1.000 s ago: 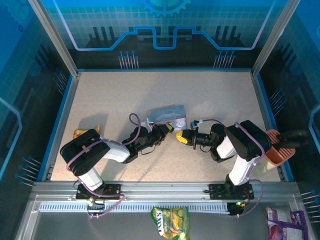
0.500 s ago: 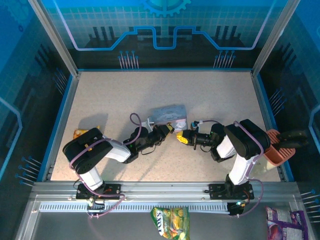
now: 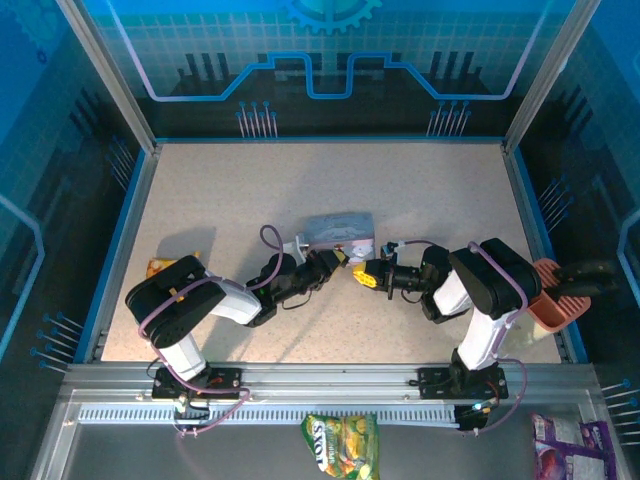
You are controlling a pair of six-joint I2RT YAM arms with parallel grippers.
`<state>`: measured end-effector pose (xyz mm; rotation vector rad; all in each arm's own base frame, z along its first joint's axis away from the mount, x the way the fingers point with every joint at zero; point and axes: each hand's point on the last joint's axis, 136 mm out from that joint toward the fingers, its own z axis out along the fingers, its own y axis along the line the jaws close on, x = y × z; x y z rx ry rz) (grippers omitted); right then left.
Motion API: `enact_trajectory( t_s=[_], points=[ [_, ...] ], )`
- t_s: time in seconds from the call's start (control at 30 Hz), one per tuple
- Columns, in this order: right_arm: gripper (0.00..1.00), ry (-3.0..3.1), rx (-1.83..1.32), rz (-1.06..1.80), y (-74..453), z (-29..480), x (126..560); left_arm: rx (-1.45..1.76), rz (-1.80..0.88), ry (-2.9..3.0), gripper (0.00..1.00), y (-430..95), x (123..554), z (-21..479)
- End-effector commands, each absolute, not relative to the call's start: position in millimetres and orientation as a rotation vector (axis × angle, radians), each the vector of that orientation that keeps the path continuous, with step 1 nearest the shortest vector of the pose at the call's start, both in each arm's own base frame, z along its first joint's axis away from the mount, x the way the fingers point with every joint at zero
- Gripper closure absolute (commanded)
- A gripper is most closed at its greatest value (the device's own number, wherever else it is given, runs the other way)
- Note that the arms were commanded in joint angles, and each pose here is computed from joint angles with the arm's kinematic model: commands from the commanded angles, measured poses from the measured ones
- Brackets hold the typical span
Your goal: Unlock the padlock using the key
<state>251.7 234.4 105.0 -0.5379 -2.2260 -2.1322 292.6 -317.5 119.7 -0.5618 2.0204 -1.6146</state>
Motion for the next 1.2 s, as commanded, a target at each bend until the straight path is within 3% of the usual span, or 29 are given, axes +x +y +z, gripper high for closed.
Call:
enact_trajectory(
  t_s=[0.0, 1.17],
  points=[
    [1.00, -2.274, -0.673, -2.171, 232.9, 106.7, 280.0, -0.025, -2.087, 1.867, 1.00, -371.1, 224.2, 211.4],
    [1.00, -2.364, -0.696, -2.205, 217.3, 99.6, 291.6, 0.019, -2.092, 1.928, 1.00, -370.2, 215.6, 200.0]
  ],
)
